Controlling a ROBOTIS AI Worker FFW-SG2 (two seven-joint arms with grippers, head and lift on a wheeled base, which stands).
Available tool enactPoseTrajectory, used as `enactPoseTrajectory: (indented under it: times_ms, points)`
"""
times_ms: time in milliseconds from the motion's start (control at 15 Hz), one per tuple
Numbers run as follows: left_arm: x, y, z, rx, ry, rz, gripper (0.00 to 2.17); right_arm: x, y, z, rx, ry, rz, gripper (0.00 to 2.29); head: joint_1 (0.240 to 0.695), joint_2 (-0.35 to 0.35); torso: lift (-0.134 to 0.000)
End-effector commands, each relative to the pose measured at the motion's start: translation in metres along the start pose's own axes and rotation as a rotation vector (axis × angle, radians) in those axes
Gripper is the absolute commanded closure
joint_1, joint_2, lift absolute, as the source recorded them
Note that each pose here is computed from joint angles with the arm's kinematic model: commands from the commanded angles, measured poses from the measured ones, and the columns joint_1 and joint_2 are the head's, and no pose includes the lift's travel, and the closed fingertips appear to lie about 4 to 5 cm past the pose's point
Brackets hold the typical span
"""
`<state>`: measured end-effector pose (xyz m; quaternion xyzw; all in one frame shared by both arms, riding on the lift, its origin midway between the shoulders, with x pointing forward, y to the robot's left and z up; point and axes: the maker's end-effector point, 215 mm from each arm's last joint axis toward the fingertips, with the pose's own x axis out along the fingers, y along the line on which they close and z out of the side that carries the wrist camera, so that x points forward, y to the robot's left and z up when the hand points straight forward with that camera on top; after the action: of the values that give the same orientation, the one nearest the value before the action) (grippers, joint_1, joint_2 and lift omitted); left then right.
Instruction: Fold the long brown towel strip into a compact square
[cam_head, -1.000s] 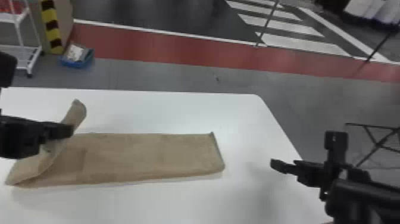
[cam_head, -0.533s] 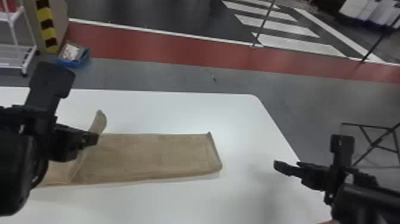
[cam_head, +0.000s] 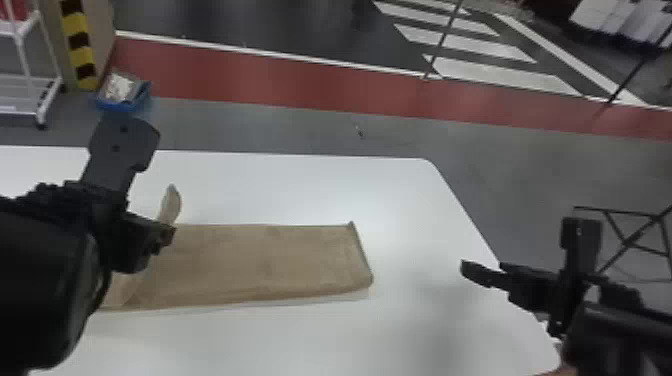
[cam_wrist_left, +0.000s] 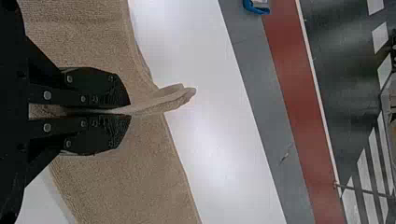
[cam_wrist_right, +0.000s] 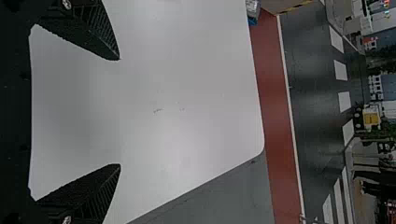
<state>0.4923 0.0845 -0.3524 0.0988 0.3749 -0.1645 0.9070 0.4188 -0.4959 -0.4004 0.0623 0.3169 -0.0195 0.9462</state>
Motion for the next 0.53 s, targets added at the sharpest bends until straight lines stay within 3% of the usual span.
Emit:
enactPoseTrajectory:
  times_ms: [0,267,467]
  points:
    - [0.001,-0.019,-0.009,0.014,0.013,-0.035,0.00,0.001,0.002,0.001,-0.002,0.000,0.003,0.06,0.695,-0.350,-0.125]
    - [-0.006,-0.026,-0.006,0.012,-0.007,-0.052,0.04,0.006,0.013,0.000,0.022,0.016,0.023,0.06,0.695,-0.350,-0.125]
    - [-0.014,-0.012,-0.012,-0.036,-0.018,-0.048,0.03,0.007,0.049,0.015,0.015,0.003,0.067,0.06,0.695,-0.350,-0.125]
